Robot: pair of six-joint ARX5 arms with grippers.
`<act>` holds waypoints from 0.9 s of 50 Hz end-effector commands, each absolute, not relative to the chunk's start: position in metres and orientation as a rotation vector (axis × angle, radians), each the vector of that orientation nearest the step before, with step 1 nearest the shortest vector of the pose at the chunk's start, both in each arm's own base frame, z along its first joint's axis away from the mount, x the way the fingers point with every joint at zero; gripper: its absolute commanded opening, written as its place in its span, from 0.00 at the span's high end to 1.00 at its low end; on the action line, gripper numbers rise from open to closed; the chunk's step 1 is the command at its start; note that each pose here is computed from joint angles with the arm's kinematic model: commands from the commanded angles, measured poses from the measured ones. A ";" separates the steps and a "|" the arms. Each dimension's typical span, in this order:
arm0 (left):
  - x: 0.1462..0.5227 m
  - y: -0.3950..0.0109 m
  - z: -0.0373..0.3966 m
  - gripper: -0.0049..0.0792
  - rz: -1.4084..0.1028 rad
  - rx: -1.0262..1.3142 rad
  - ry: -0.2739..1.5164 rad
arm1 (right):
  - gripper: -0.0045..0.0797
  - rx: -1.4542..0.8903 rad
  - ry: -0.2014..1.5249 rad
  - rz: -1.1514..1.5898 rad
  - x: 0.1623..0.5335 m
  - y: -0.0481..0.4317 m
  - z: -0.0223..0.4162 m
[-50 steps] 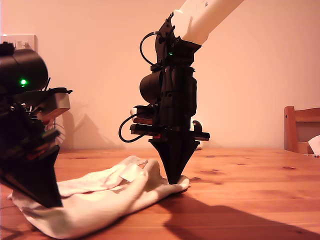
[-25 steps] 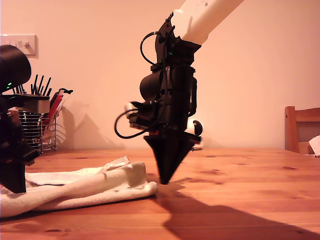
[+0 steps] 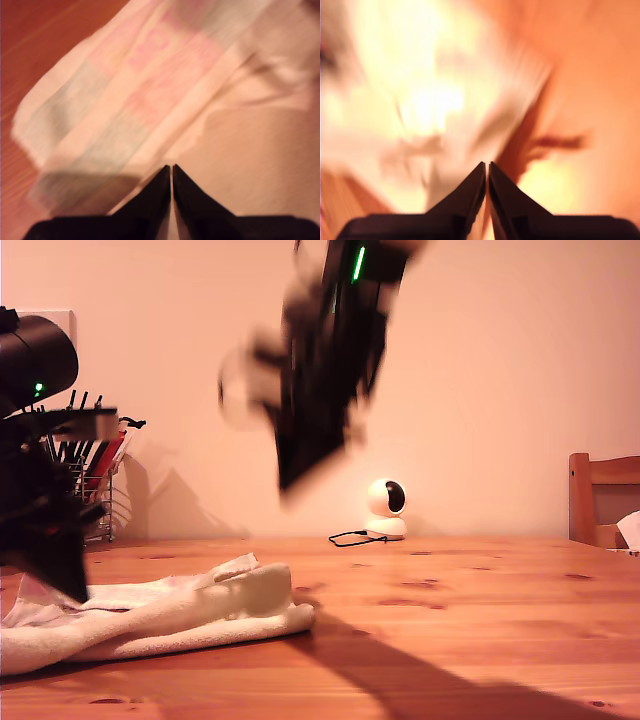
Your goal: Fold the tea towel in front of you. After folding it, place it to the left side.
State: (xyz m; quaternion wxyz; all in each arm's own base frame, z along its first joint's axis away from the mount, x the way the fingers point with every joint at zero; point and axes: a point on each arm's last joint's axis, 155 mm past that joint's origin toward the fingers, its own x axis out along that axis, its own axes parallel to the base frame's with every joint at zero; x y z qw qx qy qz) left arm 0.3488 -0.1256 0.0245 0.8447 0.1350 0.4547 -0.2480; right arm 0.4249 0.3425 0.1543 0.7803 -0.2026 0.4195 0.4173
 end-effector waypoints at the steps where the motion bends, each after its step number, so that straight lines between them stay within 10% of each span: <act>1: 0.351 -0.133 0.035 0.96 -0.550 0.251 0.916 | 0.96 -0.423 0.875 0.900 0.428 0.344 0.162; 26: 0.358 -0.154 0.055 0.96 -0.635 0.145 0.834 | 0.96 -0.317 0.602 0.934 0.443 0.374 0.240; 45: 0.367 -0.157 0.063 0.96 -0.613 0.096 0.798 | 0.96 -0.211 0.036 0.937 0.482 0.412 0.342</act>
